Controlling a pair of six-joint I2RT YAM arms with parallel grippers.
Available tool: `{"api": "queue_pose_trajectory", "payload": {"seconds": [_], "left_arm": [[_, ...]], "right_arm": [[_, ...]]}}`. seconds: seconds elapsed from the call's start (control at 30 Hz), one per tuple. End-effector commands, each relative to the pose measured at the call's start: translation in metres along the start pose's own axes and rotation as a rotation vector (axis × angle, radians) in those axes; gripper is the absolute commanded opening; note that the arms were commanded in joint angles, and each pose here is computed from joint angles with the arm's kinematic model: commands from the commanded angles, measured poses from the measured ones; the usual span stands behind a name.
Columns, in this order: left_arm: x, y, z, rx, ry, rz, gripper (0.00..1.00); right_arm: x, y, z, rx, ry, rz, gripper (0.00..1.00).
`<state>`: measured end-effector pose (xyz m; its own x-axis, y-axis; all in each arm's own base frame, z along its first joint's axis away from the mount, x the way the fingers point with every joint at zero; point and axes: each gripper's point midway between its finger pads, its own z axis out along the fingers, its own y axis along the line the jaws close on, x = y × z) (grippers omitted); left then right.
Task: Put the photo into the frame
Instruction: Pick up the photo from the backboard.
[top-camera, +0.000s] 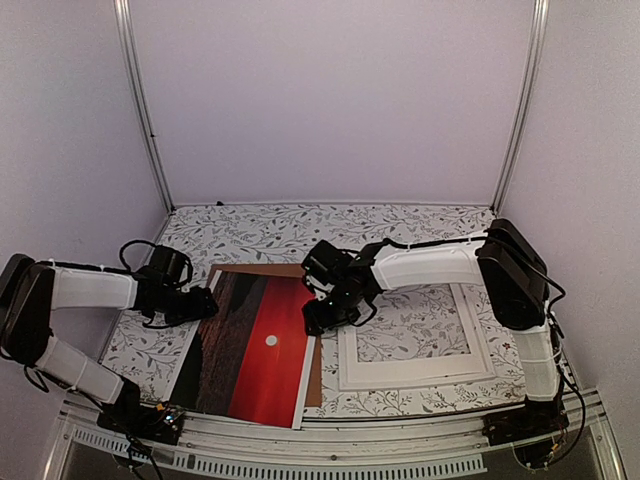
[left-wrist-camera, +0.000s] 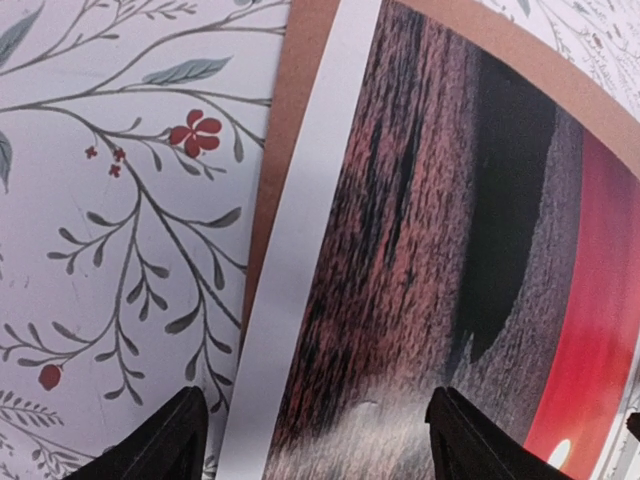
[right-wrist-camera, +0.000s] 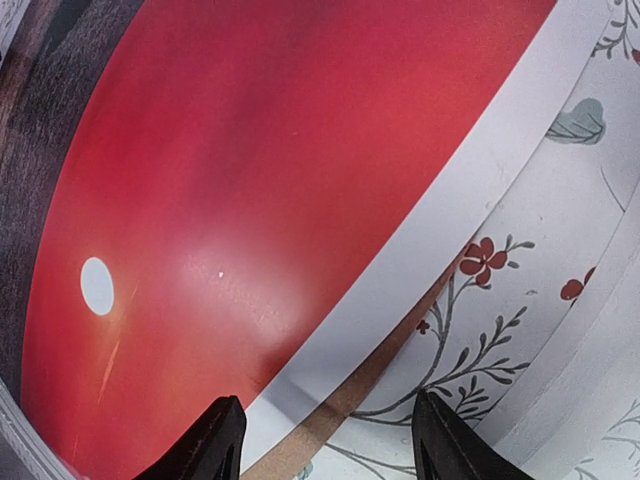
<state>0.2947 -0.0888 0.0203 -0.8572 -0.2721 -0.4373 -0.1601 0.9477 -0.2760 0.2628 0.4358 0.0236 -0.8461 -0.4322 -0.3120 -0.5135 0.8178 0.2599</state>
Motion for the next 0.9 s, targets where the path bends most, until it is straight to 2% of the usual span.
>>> {"api": "queue_pose_trajectory", "payload": {"seconds": [0.0, 0.2, 0.87], "left_arm": [[0.007, 0.003, 0.006, 0.017, 0.013, -0.037, 0.79], [0.015, 0.002, 0.009, 0.031, 0.041, -0.040, 0.77], [0.013, -0.023, -0.013, 0.186, 0.010, -0.033, 0.49]], "right_arm": [[-0.001, -0.007, 0.020, 0.007, 0.013, 0.038, 0.61], [-0.005, -0.003, 0.024, -0.018, -0.001, 0.051, 0.60], [-0.016, 0.006, 0.030, -0.084, -0.045, 0.095, 0.56]]}}
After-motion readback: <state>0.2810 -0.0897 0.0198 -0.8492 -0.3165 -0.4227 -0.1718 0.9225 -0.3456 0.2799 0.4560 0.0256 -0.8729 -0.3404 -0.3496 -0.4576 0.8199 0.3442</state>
